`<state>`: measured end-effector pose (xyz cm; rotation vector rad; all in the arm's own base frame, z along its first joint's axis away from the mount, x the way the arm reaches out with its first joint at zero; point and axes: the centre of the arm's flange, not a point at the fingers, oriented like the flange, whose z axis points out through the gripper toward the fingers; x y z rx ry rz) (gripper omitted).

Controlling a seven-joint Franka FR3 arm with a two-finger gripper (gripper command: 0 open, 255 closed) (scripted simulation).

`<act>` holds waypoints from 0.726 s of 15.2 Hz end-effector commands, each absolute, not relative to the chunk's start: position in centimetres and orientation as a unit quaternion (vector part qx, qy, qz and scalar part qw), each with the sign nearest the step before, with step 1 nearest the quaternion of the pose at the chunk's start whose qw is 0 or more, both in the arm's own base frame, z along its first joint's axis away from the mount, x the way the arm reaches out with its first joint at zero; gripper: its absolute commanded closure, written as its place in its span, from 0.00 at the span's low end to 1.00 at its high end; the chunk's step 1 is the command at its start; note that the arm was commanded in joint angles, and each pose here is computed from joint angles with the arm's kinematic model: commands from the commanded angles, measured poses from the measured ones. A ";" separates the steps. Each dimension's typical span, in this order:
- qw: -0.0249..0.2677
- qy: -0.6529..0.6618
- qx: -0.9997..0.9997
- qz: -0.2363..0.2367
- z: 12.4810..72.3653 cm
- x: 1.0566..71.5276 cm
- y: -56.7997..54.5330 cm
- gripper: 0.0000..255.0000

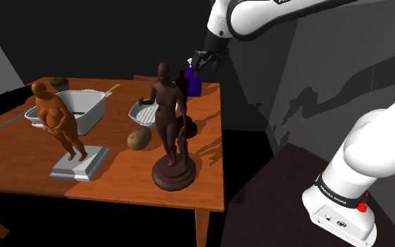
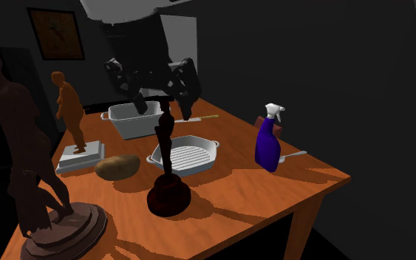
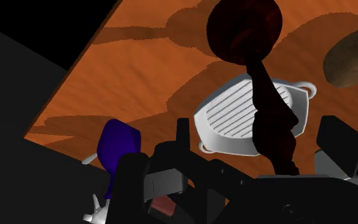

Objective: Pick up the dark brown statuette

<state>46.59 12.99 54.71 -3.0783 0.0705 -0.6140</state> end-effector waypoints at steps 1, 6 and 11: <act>0.003 0.020 -0.978 -0.209 54.0 48.3 14.4 0.00; 0.005 0.016 -0.971 -0.240 52.0 53.0 17.5 0.00; 0.005 0.016 -0.971 -0.240 49.9 53.1 17.5 0.00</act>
